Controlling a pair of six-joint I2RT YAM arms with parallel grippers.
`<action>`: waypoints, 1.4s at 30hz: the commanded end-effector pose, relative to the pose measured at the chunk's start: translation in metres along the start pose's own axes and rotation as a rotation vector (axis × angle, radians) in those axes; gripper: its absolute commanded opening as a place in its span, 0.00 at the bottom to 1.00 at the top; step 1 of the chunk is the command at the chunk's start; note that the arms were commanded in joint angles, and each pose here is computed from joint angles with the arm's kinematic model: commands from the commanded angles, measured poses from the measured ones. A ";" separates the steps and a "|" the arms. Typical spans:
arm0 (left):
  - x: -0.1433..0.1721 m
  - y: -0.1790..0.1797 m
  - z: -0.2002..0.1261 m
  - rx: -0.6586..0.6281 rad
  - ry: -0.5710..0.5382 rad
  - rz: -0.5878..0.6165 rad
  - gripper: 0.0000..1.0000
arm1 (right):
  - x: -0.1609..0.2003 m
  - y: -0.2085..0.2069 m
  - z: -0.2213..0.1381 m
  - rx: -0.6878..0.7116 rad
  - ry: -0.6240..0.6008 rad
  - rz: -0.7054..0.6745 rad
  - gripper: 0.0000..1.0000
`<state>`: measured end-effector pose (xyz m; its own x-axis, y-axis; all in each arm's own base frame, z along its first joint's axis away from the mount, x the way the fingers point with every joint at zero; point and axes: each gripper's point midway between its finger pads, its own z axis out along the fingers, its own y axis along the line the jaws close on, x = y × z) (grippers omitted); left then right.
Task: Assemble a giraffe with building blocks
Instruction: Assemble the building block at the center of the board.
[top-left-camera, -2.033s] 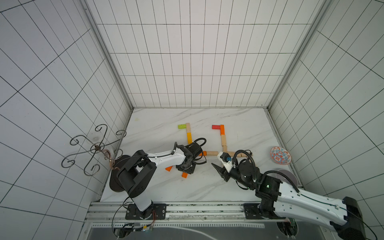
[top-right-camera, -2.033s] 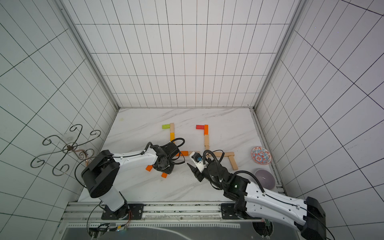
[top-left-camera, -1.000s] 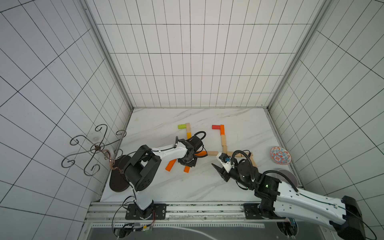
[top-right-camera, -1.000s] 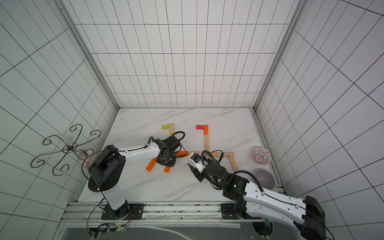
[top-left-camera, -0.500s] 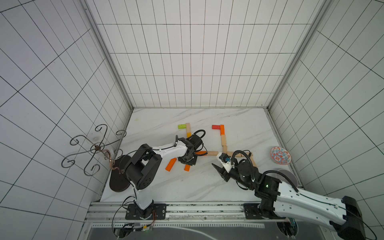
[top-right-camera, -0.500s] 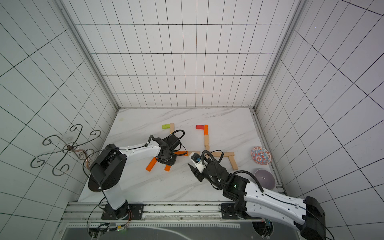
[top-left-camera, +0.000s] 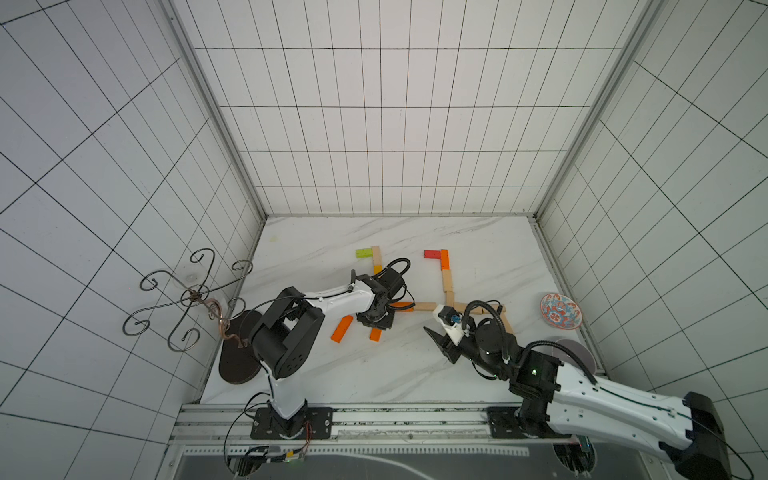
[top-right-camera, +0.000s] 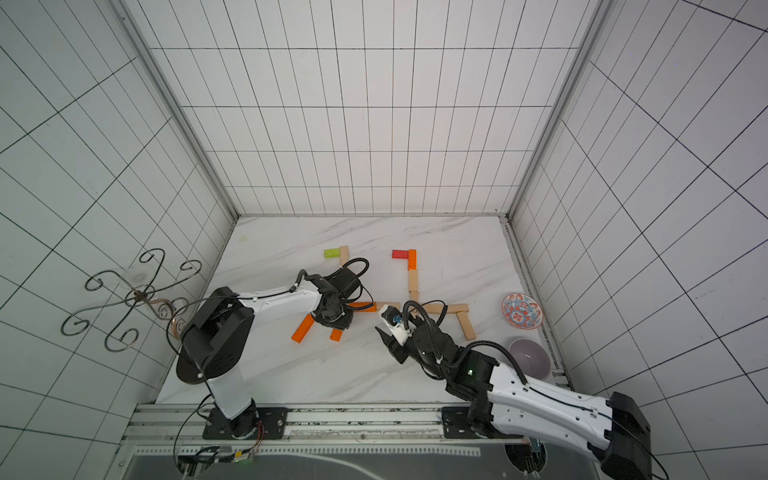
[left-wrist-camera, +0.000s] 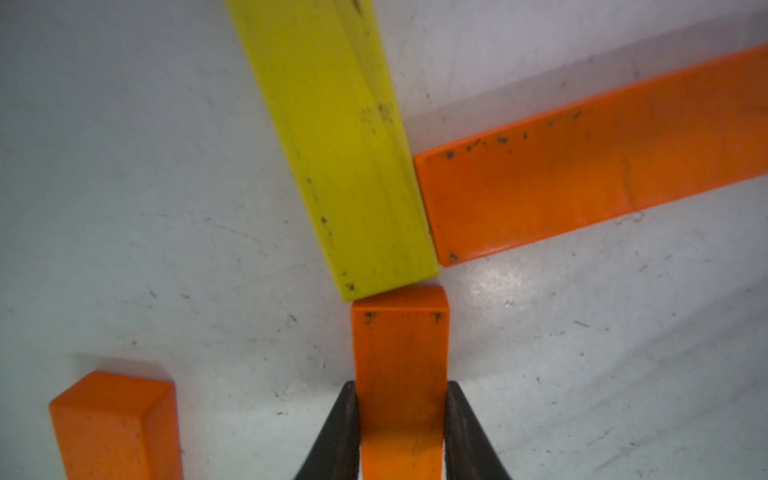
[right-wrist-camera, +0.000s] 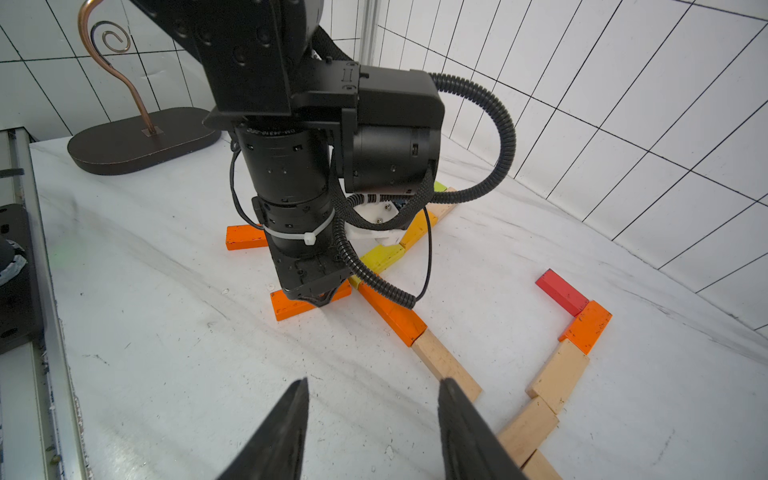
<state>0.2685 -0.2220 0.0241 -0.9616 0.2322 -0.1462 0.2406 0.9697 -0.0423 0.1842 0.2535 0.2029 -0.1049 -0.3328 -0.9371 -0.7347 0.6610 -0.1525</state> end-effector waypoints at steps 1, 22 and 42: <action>-0.011 -0.004 -0.001 0.018 -0.029 -0.016 0.28 | 0.016 -0.001 0.003 0.015 0.033 -0.013 0.51; -0.011 -0.005 -0.002 0.030 -0.032 -0.013 0.40 | 0.015 -0.001 0.004 0.011 0.037 -0.010 0.51; -0.023 -0.004 -0.060 0.067 -0.167 -0.030 0.51 | 0.000 -0.004 -0.001 0.021 -0.006 0.030 0.55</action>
<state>0.2733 -0.2264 0.0540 -0.9508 0.2159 -0.2222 0.2399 0.9669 -0.0873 0.1848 0.2542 0.1989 -0.1155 -0.3405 -0.9331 -0.7345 0.6617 -0.1505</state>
